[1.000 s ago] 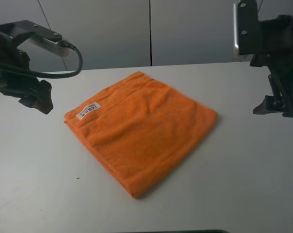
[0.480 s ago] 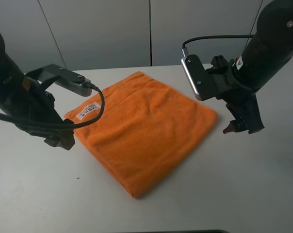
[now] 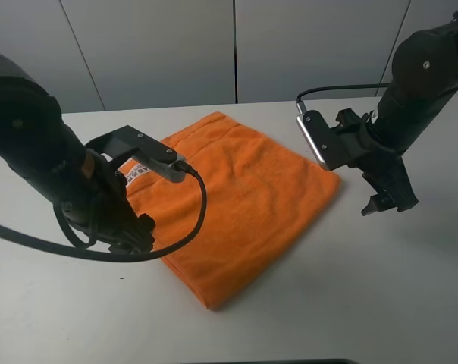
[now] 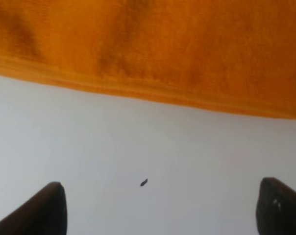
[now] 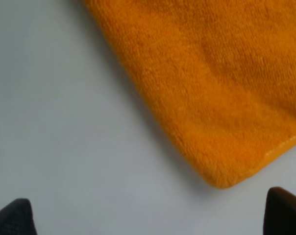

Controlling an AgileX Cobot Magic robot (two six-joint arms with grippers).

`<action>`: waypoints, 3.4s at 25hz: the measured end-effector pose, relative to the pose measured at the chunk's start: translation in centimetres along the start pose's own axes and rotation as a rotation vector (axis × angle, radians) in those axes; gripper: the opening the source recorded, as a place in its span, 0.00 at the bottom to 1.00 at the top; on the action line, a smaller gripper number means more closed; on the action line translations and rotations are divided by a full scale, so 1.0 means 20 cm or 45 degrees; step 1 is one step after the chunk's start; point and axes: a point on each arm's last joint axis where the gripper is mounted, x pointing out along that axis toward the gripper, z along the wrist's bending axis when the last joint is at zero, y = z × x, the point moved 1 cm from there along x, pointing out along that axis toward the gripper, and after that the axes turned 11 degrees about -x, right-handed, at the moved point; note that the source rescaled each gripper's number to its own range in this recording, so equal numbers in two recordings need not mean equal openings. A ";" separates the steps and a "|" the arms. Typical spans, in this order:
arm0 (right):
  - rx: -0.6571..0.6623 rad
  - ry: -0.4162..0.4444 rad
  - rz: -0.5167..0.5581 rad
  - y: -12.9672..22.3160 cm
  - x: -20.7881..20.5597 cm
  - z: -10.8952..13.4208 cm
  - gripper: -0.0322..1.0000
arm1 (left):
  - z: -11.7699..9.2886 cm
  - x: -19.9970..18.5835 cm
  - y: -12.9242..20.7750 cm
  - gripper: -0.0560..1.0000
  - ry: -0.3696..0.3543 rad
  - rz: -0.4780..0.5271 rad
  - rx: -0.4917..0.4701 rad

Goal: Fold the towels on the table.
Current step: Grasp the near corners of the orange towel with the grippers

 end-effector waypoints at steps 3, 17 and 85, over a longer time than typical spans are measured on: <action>-0.003 -0.015 -0.024 -0.01 0.03 -0.02 1.00 | -0.06 0.05 0.01 0.99 0.001 0.024 -0.001; -0.085 -0.112 -0.050 0.01 0.17 -0.11 1.00 | -0.17 0.09 0.01 0.99 0.110 -0.010 -0.120; -0.278 -0.139 -0.087 0.08 0.33 -0.12 1.00 | -0.53 0.36 0.07 0.97 -0.005 0.048 -0.042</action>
